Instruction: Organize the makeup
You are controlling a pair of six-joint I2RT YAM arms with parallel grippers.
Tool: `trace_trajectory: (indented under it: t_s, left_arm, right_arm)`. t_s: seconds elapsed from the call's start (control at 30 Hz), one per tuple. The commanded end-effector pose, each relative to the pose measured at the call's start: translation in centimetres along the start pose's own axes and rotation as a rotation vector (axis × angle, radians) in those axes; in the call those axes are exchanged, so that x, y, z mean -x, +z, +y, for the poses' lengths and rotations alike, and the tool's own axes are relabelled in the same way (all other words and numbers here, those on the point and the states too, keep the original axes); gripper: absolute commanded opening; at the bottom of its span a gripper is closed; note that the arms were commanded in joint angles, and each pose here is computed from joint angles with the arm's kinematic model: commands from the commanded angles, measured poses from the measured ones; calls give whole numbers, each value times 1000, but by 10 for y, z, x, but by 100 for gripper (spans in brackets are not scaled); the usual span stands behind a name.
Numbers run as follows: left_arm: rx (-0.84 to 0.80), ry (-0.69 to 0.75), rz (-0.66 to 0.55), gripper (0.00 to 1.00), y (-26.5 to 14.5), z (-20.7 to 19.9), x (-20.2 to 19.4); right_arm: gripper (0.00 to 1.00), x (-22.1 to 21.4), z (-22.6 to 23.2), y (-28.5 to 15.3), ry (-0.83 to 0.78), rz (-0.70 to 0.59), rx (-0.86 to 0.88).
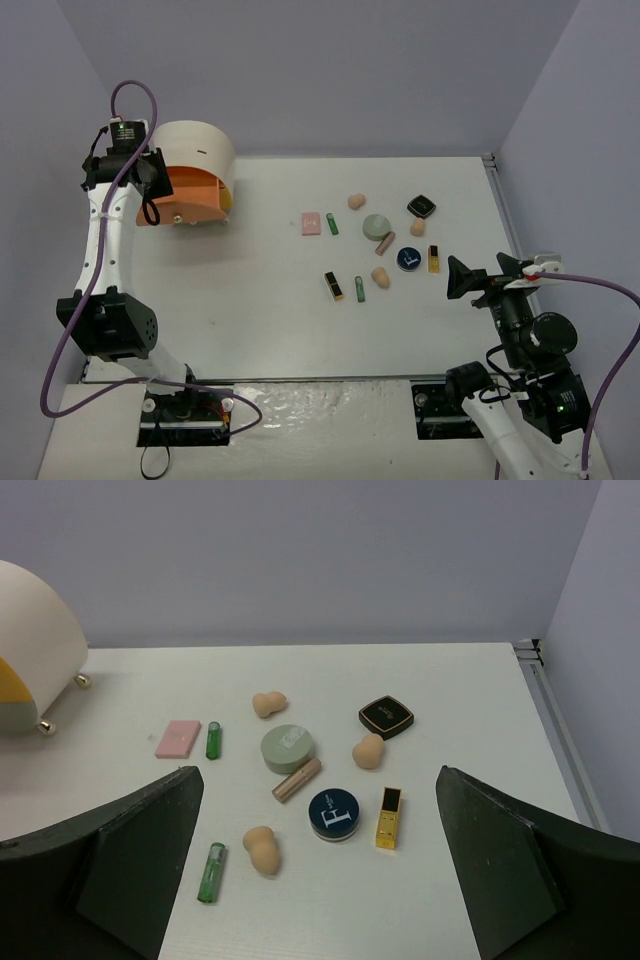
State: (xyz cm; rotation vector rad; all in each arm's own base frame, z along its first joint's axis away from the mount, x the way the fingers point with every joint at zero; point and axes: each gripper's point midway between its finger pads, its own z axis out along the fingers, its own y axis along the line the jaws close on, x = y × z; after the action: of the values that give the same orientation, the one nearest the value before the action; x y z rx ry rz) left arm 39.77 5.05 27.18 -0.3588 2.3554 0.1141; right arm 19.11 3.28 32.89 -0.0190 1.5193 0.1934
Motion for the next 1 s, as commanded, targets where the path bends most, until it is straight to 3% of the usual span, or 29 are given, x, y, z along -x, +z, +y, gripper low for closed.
trace_trajectory:
  t_s: [0.0,0.73,0.97]
  left_arm:
    - [-12,-4,-94,33,-12,1,26]
    - [-31,-8,-92,46,0,-4,26]
    - [-97,-20,-191,57,-31,-12,43]
  right_arm:
    - [100,13,6,4,-6,-44,29]
    - [100,13,6,3,-2,-50,30]
    - [100,10,6,7,4,-32,27]
